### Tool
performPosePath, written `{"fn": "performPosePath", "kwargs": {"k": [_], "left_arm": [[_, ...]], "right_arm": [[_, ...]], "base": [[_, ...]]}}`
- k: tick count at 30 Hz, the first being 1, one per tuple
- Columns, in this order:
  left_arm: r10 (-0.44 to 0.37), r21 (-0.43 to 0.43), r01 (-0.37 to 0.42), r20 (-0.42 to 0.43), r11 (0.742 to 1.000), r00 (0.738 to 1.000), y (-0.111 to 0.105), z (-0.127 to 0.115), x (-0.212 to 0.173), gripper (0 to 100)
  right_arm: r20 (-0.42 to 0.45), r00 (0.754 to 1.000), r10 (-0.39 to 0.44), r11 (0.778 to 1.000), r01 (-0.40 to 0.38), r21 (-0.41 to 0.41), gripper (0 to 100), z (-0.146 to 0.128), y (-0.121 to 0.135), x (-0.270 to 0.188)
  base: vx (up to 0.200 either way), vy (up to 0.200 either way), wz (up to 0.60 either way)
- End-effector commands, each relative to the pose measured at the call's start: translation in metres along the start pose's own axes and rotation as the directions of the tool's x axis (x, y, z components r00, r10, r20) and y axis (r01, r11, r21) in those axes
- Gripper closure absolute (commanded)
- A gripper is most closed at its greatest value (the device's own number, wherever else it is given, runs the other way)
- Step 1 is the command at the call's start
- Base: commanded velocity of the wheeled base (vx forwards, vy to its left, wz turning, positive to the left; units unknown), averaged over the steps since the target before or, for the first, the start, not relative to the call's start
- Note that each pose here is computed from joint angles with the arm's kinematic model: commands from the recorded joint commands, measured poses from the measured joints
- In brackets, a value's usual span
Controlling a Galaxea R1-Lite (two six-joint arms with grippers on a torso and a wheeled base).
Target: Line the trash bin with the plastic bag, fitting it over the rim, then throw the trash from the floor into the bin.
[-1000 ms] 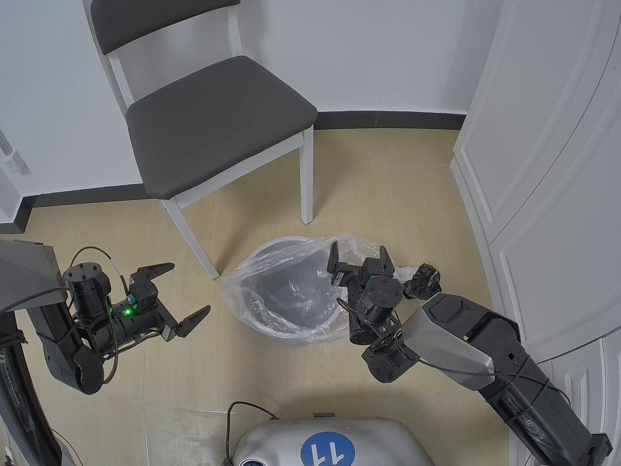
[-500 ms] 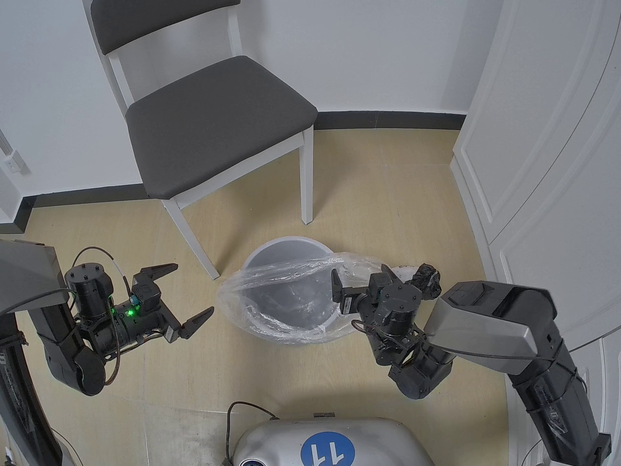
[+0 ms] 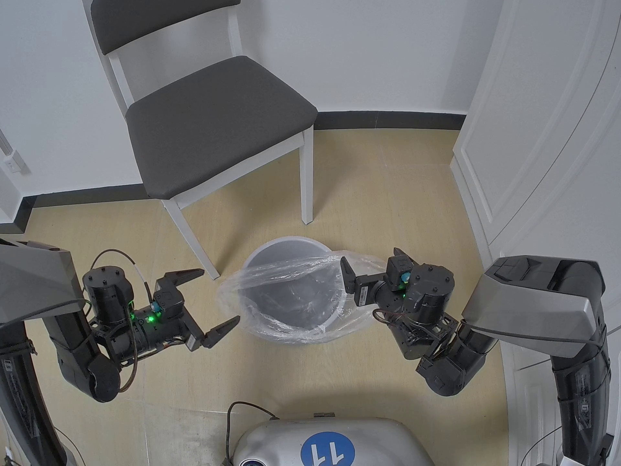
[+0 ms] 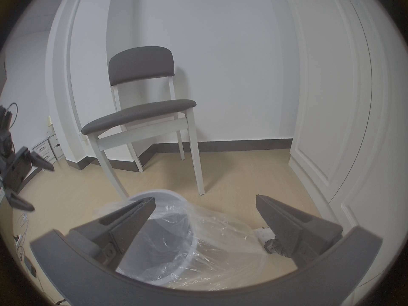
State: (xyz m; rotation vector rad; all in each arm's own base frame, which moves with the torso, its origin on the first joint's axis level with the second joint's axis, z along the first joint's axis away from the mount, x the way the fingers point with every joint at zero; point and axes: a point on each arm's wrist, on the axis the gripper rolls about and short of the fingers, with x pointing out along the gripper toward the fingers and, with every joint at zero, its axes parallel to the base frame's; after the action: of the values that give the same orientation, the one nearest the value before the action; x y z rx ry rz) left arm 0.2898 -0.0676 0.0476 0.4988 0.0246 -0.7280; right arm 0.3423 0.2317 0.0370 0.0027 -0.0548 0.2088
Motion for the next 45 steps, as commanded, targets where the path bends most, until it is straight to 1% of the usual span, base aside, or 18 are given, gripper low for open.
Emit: {"fn": "performPosePath", "kwargs": {"k": [1,6,8,9,12,14,15,19,20,21,22,24,25,28,32,38,41,45], "left_arm": [[-0.074,-0.002,0.074,0.012,0.997,0.997,-0.016,-0.012,0.034,0],[-0.071,0.031,0.069,0.066,0.997,0.995,-0.015,-0.016,0.070,0],[-0.067,0.034,0.065,0.069,0.997,0.995,-0.016,-0.018,0.077,0],[-0.052,0.033,0.050,0.064,0.998,0.997,-0.019,-0.021,0.087,0],[-0.031,0.034,0.030,0.050,0.999,0.998,-0.026,-0.026,0.101,0],[-0.033,0.037,0.031,0.054,0.999,0.998,-0.029,-0.029,0.107,0],[-0.031,0.047,0.027,0.073,0.999,0.997,-0.030,-0.032,0.119,0],[0.016,0.066,-0.024,0.109,0.998,0.994,-0.024,-0.033,0.138,0],[0.016,0.066,-0.024,0.109,0.998,0.994,-0.024,-0.033,0.138,0],[0.041,0.068,-0.049,0.114,0.996,0.993,-0.022,-0.033,0.143,0],[0.049,0.068,-0.057,0.115,0.996,0.992,-0.021,-0.034,0.145,0],[0.054,0.068,-0.062,0.114,0.996,0.992,-0.022,-0.036,0.147,0],[0.058,0.066,-0.066,0.107,0.996,0.993,-0.023,-0.043,0.152,0],[0.062,0.062,-0.068,0.093,0.996,0.994,-0.023,-0.050,0.153,0],[0.085,0.062,-0.091,0.092,0.994,0.992,-0.018,-0.049,0.151,0],[0.109,0.061,-0.114,0.075,0.992,0.991,-0.018,-0.052,0.152,0],[0.144,0.060,-0.148,0.072,0.987,0.987,-0.016,-0.052,0.157,0],[0.165,0.054,-0.169,0.067,0.984,0.984,-0.015,-0.052,0.158,0]], "right_arm": [[0.037,0.999,-0.001,1.000,0.000,0.007,0,0.019,-0.003,-0.007],[0.049,0.999,-0.004,1.000,0.004,0.009,0,0.026,-0.005,-0.008],[0.049,0.999,-0.004,1.000,0.004,0.006,0,0.026,-0.005,-0.008],[0.055,0.998,-0.006,1.000,0.006,0.009,0,0.029,-0.006,-0.008],[0.058,0.998,-0.008,1.000,0.007,0.008,0,0.030,-0.007,-0.008],[0.061,0.998,-0.008,1.000,0.007,0.011,0,0.031,-0.007,-0.008],[0.062,0.998,-0.008,1.000,0.007,0.012,0,0.031,-0.007,-0.007],[0.066,0.998,-0.010,1.000,0.009,0.013,0,0.032,-0.007,-0.006],[0.066,0.998,-0.010,1.000,0.009,0.013,0,0.032,-0.007,-0.006],[0.068,0.998,-0.013,1.000,0.012,0.014,0,0.032,-0.007,-0.006],[0.068,0.998,-0.011,1.000,0.010,0.014,0,0.032,-0.007,-0.006],[0.068,0.998,-0.013,1.000,0.012,0.014,0,0.032,-0.007,-0.006],[0.066,0.998,-0.013,1.000,0.012,0.015,0,0.031,-0.008,-0.005],[0.068,0.998,-0.014,1.000,0.013,0.017,0,0.031,-0.008,-0.005],[0.069,0.998,-0.014,1.000,0.013,0.018,0,0.031,-0.007,-0.004],[0.075,0.997,-0.018,1.000,0.016,0.023,0,0.031,-0.008,-0.002],[0.075,0.997,-0.018,1.000,0.016,0.023,0,0.031,-0.008,-0.002],[0.073,0.997,-0.018,1.000,0.016,0.022,0,0.031,-0.008,-0.002]], "base": [[0.000,0.000,0.00],[0.000,0.000,0.00],[0.000,0.000,0.00],[0.000,0.000,0.00],[0.000,0.000,0.00],[0.000,0.000,0.00],[0.000,0.000,0.00],[0.000,0.000,0.00],[0.000,0.000,0.00],[0.000,0.000,0.00],[0.000,0.000,0.00],[0.000,0.000,0.00],[0.000,0.000,0.00],[0.000,0.000,0.00],[0.000,0.000,0.00],[0.000,0.000,0.00],[0.000,0.000,0.00],[0.000,0.000,0.00]]}}
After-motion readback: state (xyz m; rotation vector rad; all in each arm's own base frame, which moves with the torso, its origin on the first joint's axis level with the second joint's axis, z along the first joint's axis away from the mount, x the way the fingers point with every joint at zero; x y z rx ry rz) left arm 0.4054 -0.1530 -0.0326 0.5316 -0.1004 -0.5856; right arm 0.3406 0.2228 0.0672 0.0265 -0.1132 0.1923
